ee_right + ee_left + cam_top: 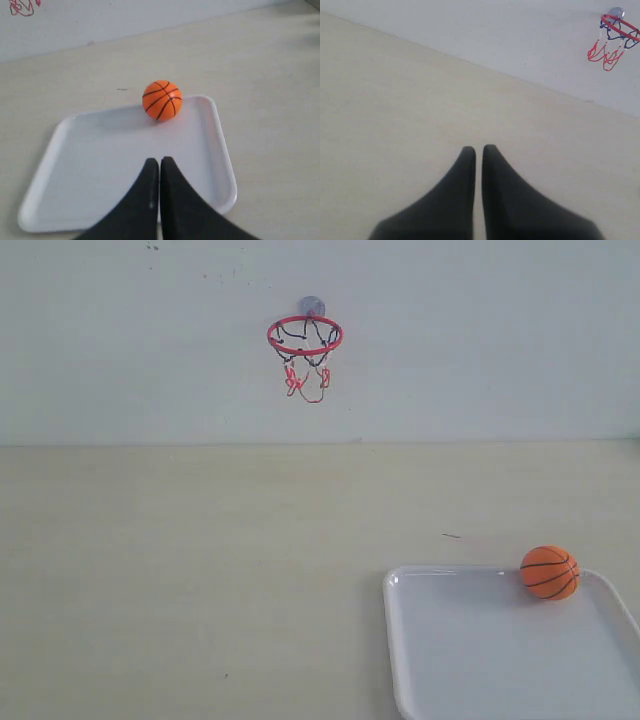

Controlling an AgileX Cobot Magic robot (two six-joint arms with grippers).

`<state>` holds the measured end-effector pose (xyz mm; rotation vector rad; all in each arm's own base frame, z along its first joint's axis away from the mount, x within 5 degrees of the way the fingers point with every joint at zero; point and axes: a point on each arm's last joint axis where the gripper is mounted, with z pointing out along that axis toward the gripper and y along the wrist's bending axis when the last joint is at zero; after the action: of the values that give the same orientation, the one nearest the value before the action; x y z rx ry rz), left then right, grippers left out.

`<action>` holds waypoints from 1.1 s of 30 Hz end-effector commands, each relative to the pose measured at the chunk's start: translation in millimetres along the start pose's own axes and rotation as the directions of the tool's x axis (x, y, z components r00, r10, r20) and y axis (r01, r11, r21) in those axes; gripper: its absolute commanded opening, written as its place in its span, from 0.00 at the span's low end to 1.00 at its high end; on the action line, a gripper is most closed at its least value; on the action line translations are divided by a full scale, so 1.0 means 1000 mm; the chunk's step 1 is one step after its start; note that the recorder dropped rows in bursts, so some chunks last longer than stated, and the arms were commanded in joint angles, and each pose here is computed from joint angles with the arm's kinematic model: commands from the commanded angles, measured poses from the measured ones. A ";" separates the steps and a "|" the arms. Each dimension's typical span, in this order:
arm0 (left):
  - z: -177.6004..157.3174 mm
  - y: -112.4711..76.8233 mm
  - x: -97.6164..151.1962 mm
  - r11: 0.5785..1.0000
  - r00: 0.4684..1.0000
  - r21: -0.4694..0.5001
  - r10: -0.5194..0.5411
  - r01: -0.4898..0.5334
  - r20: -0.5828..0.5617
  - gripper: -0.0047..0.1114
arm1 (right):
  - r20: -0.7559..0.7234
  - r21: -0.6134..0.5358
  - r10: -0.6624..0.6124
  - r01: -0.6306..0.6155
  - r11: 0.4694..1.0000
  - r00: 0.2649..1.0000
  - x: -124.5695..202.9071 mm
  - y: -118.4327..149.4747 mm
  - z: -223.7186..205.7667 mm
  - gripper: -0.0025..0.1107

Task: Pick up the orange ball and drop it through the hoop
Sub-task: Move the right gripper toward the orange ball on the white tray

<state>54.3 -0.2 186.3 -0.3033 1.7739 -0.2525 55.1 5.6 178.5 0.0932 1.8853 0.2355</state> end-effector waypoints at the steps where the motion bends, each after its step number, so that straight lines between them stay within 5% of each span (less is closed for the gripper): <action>1: 0.000 0.000 0.001 1.000 1.000 0.008 0.005 -0.005 0.000 0.08 | 0.292 -0.093 0.001 0.027 0.995 0.957 -0.026 0.009 -0.005 0.02; 7: 0.000 0.000 0.001 1.000 1.000 0.008 0.005 -0.005 0.000 0.08 | 0.632 -0.212 0.072 0.083 0.974 0.772 -0.057 0.020 -0.024 0.02; 11: 0.000 0.000 0.001 1.000 1.000 0.008 0.005 -0.005 0.000 0.08 | 0.834 -0.226 0.100 0.171 0.959 0.542 -0.075 0.024 -0.046 0.02; 14: 0.000 0.000 0.001 1.000 1.000 0.008 0.005 -0.005 0.000 0.08 | 0.840 -0.184 0.054 0.190 0.964 0.539 -0.095 0.028 -0.056 0.02; 19: 0.000 0.000 0.001 1.000 1.000 0.008 0.005 -0.005 0.000 0.08 | 0.535 -0.024 -0.194 0.245 0.969 0.822 -0.128 0.032 -0.047 0.02; 24: 0.000 0.000 0.001 1.000 1.000 0.008 0.005 -0.005 0.000 0.08 | 0.065 -0.002 -0.196 0.196 0.981 0.979 -0.150 0.035 -0.014 0.02; 29: 0.000 0.000 0.001 1.000 1.000 0.008 0.005 -0.005 0.000 0.08 | -0.385 0.072 -0.081 0.117 0.990 0.919 -0.142 0.033 0.033 0.02; 33: 0.000 0.000 0.001 1.000 1.000 0.008 0.005 -0.005 0.000 0.08 | -0.499 0.085 -0.049 0.105 0.991 0.865 -0.131 0.033 0.067 0.02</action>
<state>54.3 -0.2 186.3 -0.3033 1.7739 -0.2525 147.4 19.3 292.9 0.0255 2.3654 0.0976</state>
